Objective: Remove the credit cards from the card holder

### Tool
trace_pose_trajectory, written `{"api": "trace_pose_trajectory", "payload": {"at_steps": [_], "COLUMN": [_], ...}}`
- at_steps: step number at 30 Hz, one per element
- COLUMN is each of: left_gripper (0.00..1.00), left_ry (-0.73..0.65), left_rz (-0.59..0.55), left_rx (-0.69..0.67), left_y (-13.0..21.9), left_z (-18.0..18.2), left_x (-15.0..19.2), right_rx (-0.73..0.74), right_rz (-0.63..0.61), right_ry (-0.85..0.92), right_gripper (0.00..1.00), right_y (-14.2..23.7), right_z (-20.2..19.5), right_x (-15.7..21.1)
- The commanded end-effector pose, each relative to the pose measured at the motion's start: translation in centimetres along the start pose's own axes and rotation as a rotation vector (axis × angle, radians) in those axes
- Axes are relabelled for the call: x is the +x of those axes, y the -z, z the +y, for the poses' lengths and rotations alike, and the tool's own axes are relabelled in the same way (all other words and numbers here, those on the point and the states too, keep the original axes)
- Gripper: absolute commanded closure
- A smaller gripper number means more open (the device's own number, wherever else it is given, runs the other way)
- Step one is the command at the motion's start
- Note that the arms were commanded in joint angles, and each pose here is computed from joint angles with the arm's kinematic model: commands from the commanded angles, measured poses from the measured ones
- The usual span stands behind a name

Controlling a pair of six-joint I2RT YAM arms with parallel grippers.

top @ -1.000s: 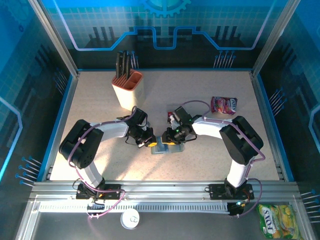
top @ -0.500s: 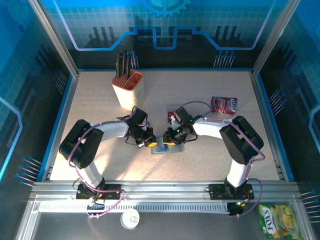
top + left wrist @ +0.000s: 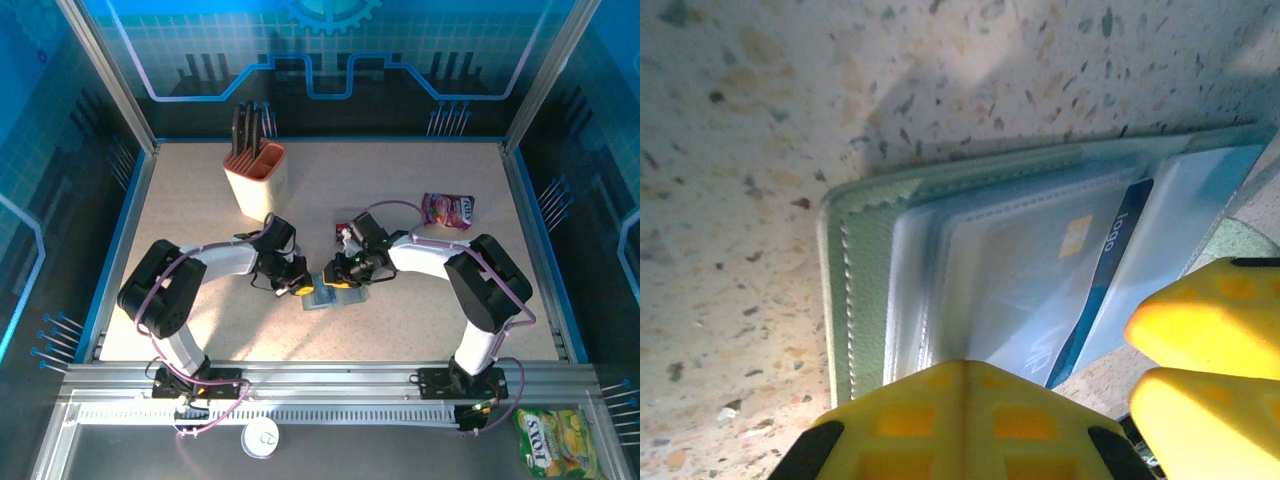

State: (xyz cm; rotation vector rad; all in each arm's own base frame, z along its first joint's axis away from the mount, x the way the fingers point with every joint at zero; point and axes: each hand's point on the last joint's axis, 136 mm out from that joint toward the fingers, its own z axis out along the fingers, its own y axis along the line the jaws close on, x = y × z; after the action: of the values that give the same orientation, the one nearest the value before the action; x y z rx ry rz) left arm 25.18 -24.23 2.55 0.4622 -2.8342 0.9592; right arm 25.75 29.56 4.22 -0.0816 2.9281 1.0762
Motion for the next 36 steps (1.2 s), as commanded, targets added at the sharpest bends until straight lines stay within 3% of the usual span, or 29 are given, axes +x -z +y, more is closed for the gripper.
{"api": "trace_pose_trajectory", "payload": {"at_steps": [1,22,36], "left_gripper": [1.00,0.96,1.00], "left_ry": [-0.014,-0.004,0.012], "left_rz": [0.012,-0.025,0.018], "left_rx": [0.004,-0.025,-0.034], "left_y": [0.2,1.6,0.1], "left_z": [-0.8,-1.1,-0.2], "left_x": [0.7,1.3,1.8], "right_rx": [0.008,0.003,-0.012], "right_rz": [-0.004,0.063,0.069], "right_ry": [-0.016,-0.074,-0.112], "right_gripper": [0.68,0.68,0.67], "right_y": [0.8,-0.9,-1.1], "right_z": [-0.6,-2.2,-1.7], "right_x": [-0.1,1.7,3.3]}}
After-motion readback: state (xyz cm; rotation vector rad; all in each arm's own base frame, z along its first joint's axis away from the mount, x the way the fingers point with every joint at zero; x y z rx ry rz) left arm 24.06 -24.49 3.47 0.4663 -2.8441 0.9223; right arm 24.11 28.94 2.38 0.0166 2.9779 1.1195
